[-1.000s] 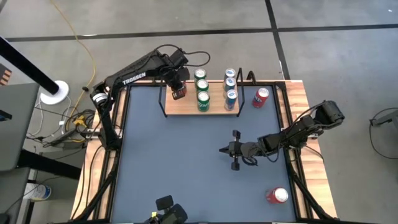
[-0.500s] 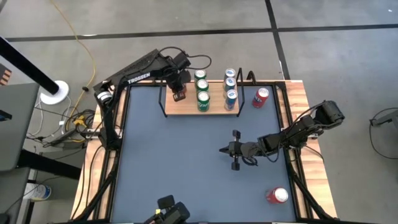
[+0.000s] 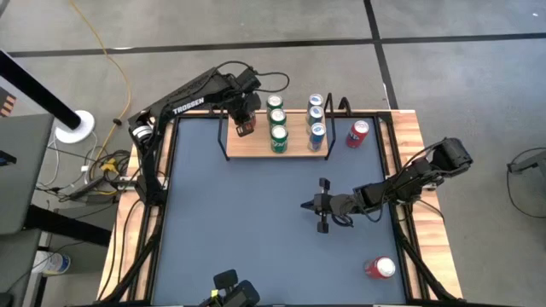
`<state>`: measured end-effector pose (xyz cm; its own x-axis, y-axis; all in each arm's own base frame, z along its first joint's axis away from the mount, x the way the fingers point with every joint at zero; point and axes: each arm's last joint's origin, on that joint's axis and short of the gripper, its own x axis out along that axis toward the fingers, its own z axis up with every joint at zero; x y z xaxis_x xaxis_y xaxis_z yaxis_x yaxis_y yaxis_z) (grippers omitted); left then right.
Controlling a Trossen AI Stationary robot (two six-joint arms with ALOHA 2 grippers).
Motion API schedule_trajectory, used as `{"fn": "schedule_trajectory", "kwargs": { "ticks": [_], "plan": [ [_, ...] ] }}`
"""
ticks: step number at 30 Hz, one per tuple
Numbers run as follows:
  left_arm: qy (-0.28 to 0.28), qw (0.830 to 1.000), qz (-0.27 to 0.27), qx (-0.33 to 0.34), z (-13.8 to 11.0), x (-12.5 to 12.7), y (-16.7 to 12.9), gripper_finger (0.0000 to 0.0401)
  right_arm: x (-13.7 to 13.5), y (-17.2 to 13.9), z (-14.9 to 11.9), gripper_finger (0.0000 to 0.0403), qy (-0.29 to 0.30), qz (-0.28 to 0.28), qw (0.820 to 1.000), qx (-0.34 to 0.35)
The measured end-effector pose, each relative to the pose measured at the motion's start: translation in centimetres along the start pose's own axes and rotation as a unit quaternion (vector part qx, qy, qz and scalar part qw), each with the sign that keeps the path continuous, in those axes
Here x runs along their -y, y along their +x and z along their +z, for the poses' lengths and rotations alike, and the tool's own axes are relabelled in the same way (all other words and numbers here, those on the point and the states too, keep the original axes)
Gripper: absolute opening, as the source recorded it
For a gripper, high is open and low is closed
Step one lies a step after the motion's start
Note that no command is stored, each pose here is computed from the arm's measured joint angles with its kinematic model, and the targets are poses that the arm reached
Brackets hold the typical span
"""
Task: Place canned beverage on shelf
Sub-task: Put the middle red soda can on the shelf, then put the top red soda can on the shelf aligned with the other red soda can
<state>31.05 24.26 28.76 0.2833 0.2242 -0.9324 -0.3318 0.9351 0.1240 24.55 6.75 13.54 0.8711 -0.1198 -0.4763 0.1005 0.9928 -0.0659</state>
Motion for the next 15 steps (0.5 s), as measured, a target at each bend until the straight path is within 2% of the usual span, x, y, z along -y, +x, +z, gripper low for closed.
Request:
{"fn": "schedule_trajectory", "kwargs": {
  "ticks": [4,8,12,15],
  "plan": [
    [0.023,0.999,-0.023,-0.005,-0.6,1.8,-2.6,0.0,0.0,0.0,0.0,0.0,0.016,0.0,1.0,0.0],
    [0.053,0.998,-0.022,0.025,-1.3,4.0,-6.6,0.0,-0.1,0.0,0.0,0.0,0.04,0.01,0.999,-0.003],
    [0.082,0.99,-0.024,0.112,-2.6,6.6,-11.8,0.0,-0.1,0.0,0.2,0.0,0.07,0.014,0.997,-0.001],
    [0.11,0.973,-0.05,0.199,-4.2,8.9,-13.9,0.0,-0.4,-0.3,1.6,0.0,0.082,0.031,0.996,0.002]
  ]
}}
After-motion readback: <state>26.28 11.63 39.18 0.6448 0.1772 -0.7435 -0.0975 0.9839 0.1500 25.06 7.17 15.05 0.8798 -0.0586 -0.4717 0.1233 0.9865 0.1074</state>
